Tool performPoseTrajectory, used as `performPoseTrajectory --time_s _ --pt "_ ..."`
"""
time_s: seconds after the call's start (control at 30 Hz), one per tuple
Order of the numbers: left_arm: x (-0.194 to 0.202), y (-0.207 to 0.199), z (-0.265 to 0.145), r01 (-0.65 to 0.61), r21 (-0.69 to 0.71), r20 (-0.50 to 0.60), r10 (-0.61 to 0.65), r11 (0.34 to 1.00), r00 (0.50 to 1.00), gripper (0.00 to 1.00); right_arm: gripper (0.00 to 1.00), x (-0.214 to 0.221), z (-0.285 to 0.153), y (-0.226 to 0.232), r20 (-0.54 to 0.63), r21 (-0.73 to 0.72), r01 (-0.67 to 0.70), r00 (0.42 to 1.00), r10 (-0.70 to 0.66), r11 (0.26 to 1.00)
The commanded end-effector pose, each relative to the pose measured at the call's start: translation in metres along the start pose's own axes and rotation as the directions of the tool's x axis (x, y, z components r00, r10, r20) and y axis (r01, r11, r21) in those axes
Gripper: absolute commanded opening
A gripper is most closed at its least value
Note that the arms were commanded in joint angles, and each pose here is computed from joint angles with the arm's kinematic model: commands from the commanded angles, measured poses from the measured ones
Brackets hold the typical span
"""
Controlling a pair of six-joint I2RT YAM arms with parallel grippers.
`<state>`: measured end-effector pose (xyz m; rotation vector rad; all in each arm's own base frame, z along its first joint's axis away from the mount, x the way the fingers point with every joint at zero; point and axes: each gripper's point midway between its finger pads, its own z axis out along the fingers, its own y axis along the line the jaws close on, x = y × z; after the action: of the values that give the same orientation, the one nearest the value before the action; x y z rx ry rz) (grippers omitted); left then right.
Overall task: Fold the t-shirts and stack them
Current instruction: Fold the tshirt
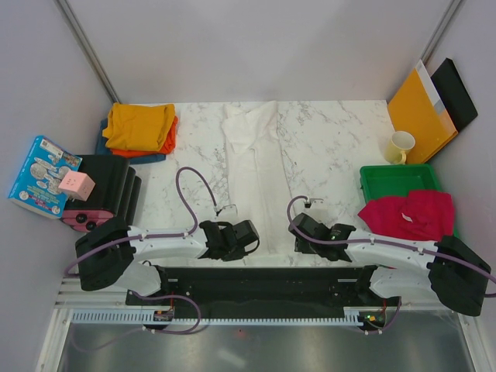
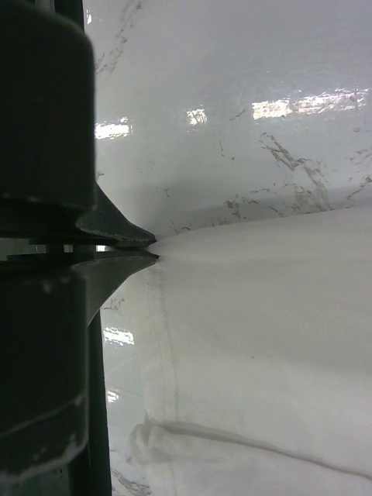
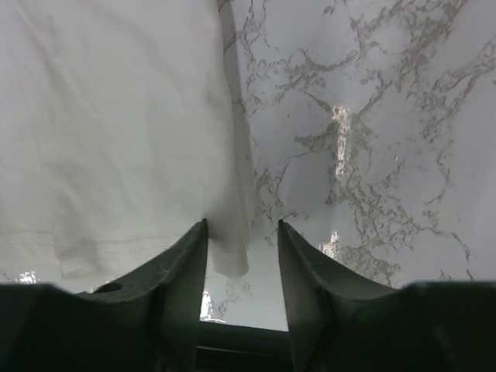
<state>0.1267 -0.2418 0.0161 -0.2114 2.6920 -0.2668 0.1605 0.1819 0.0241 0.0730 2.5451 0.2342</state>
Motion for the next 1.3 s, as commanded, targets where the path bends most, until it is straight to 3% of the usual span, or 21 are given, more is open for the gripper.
performPoseTrajectory --time_s 0.0,0.2,0.27,0.33,0.53,0.83,1.1,1.27 --pt "0.001 0.011 -0.001 -0.029 -0.026 0.007 0.029 0.999 1.000 0.02 0.40 0.003 0.001 -0.001 0.007 -0.003 -0.049 0.999 0.049 0.999" --pt "-0.001 0.009 -0.002 -0.026 -0.020 0.012 0.027 0.999 1.000 0.02 0.23 0.017 0.002 -0.008 -0.023 0.000 -0.070 0.997 0.070 0.998" --pt "0.000 0.009 -0.002 -0.026 -0.020 0.010 0.027 0.999 1.000 0.02 0.07 0.019 0.003 -0.010 -0.029 0.003 -0.077 0.997 0.077 0.997" --pt "0.000 0.010 -0.001 -0.024 -0.022 0.008 0.025 0.999 1.000 0.02 0.00 0.022 0.002 -0.010 -0.033 0.001 -0.083 0.996 0.083 0.997" --pt "-0.002 0.010 -0.004 -0.019 -0.017 0.016 0.019 1.000 1.000 0.02 0.00 0.014 -0.005 -0.003 -0.004 -0.044 -0.081 0.997 0.081 0.996" --pt "-0.043 -0.011 -0.049 -0.008 0.058 0.138 0.000 0.998 0.990 0.02 0.00 -0.010 -0.030 0.025 0.081 -0.093 -0.016 0.996 0.023 0.996" --pt "-0.046 -0.002 -0.057 0.033 0.048 0.150 -0.040 0.998 0.988 0.02 0.00 -0.008 -0.028 0.032 0.077 -0.104 0.022 0.997 -0.014 0.994" --pt "-0.067 0.004 -0.078 0.053 0.042 0.225 -0.062 0.998 0.972 0.02 0.00 -0.039 -0.045 0.044 0.168 -0.116 0.052 0.985 -0.032 0.992"
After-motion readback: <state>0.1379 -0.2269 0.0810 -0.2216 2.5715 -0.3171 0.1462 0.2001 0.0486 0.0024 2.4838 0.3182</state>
